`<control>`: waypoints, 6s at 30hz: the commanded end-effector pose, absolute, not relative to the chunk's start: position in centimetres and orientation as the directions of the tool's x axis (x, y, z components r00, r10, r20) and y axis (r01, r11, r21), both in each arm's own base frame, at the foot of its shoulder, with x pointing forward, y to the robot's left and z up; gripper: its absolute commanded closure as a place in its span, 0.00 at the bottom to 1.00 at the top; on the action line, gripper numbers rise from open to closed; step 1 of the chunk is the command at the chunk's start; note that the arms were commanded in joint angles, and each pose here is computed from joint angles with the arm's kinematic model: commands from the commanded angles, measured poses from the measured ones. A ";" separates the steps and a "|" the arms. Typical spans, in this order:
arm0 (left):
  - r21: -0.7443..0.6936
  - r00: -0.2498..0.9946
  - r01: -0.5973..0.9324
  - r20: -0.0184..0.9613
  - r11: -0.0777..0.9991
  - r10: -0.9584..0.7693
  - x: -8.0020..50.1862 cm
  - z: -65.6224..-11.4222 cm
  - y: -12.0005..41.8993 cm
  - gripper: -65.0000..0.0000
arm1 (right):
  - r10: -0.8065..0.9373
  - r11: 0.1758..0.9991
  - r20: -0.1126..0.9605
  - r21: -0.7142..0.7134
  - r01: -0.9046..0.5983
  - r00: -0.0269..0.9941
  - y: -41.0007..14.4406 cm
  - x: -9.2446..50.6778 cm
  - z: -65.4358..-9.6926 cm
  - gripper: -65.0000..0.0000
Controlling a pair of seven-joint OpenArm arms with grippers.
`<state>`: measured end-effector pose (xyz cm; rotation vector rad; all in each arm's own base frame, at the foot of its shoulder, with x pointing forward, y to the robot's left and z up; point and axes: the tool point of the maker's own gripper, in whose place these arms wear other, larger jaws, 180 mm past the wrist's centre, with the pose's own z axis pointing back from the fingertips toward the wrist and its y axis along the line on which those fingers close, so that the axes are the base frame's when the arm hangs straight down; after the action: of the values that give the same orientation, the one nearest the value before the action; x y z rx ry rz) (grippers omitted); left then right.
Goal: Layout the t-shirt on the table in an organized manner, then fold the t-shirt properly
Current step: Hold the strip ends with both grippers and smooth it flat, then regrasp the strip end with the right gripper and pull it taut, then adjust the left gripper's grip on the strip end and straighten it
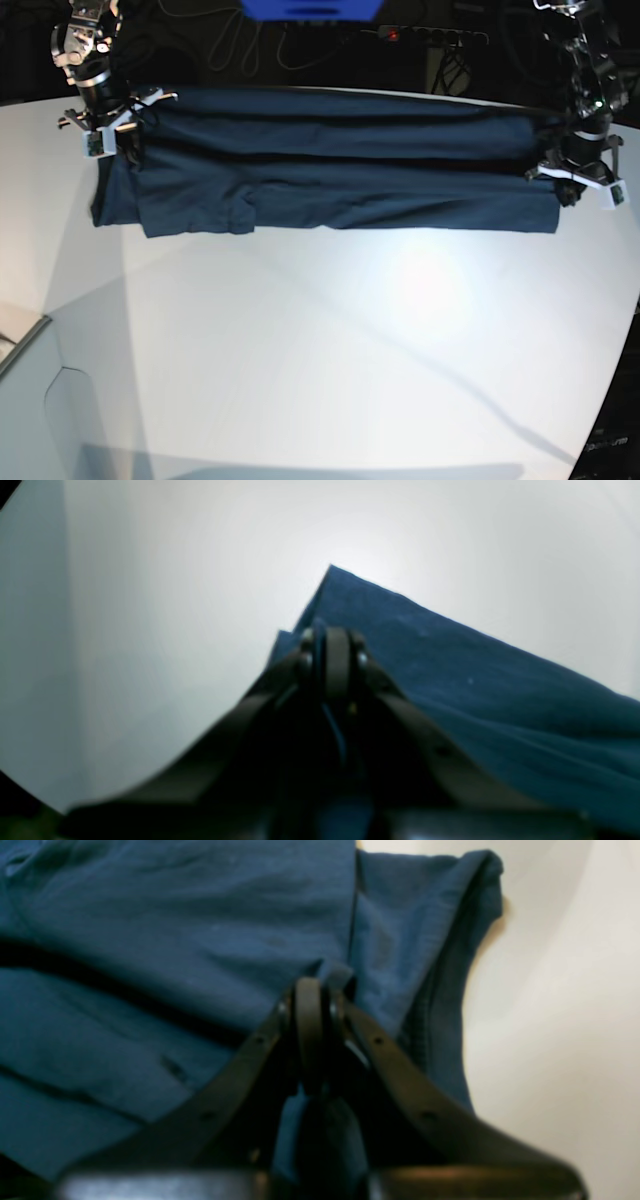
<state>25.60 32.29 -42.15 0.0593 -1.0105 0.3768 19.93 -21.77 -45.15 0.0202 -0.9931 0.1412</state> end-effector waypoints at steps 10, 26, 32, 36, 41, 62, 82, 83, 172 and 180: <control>-0.122 0.488 -0.361 0.820 0.925 0.298 25.1 -43.5 33.2 0.99 | 0.127 0.989 0.850 -0.067 -0.133 0.511 -22.6 20.3 -44.3 1.00; -0.118 0.488 -0.361 0.821 0.925 0.295 25.1 -43.4 33.4 0.64 | 0.075 0.994 0.808 -0.010 -0.113 0.585 -23.2 19.2 -47.8 1.00; -0.107 0.473 -0.351 0.837 0.930 0.275 25.3 -42.3 33.8 0.64 | 0.072 0.994 0.799 -0.007 -0.111 0.597 -23.3 18.9 -48.2 1.00; -0.100 0.475 -0.352 0.838 0.931 0.270 25.3 -42.2 34.0 0.64 | 0.076 0.994 0.798 -0.010 -0.112 0.598 -23.4 18.9 -48.1 1.00; -0.101 0.475 -0.351 0.838 0.931 0.269 25.3 -42.2 34.0 0.64 | 0.085 0.993 0.799 -0.017 -0.118 0.595 -23.4 18.9 -47.9 0.97; -0.107 0.473 -0.352 0.837 0.930 0.275 25.4 -42.3 33.9 0.64 | 0.130 0.990 0.926 -0.102 -0.094 0.355 -22.5 26.1 -39.2 0.55; -0.105 0.478 -0.354 0.834 0.929 0.276 25.3 -42.5 33.9 0.64 | 0.139 0.981 0.840 -0.047 -0.186 0.524 -21.7 32.5 -43.8 0.51; -0.105 0.478 -0.354 0.834 0.929 0.276 25.3 -42.5 33.9 0.64 | 0.141 0.981 0.840 -0.049 -0.186 0.525 -21.8 32.5 -43.8 0.51; -0.091 0.460 -0.337 0.852 0.937 0.248 25.5 -41.1 34.0 0.63 | 0.134 0.990 0.735 -0.069 -0.124 0.665 -23.6 20.1 -47.1 1.00; -0.082 0.514 -0.313 0.823 0.946 0.242 25.5 -40.7 33.2 0.12 | 0.128 0.991 0.736 -0.063 -0.121 0.665 -23.3 20.1 -47.1 0.78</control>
<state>24.87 32.52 -42.08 0.0671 -0.9323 0.3453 20.37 -23.24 -47.05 -0.0035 -0.8456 0.1307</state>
